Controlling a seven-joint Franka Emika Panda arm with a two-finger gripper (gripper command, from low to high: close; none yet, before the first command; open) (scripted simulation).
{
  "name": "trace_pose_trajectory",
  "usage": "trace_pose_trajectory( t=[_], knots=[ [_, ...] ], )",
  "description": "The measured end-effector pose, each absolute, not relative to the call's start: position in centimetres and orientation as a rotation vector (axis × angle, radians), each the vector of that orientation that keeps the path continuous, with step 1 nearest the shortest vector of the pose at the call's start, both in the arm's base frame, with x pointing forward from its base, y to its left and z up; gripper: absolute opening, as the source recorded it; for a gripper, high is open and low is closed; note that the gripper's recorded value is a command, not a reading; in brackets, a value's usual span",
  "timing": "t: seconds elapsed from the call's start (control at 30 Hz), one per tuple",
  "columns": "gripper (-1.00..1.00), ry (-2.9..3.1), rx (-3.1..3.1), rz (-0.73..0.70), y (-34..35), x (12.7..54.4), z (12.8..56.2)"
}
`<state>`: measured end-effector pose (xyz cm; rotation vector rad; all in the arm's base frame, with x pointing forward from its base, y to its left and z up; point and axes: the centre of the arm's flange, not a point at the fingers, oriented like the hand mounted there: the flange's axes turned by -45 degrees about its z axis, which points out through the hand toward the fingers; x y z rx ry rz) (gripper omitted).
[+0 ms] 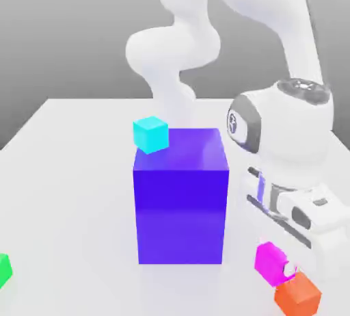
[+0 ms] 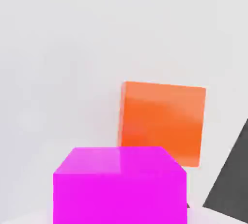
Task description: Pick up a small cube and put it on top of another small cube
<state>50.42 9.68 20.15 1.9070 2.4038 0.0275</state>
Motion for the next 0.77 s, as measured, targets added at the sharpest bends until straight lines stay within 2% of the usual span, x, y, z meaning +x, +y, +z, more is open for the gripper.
trace_pose_trajectory(
  t=[0.17,0.33,0.43,0.53,0.63,0.67,0.77],
  knots=[
    [-1.0,2.045,2.285,-0.018,-2.7,53.7,20.6],
    [-1.0,1.656,2.575,-0.052,-15.2,53.4,21.6],
    [-1.0,1.407,2.736,-0.056,-22.7,50.7,22.6],
    [-1.0,1.127,2.909,-0.024,-30.4,45.2,23.3],
    [-1.0,0.995,2.978,-0.003,-33.7,42.5,19.7],
    [1.0,0.984,2.983,-0.002,-33.9,42.3,18.6],
    [1.0,0.984,2.983,-0.002,-33.9,42.3,18.6]
  ],
)
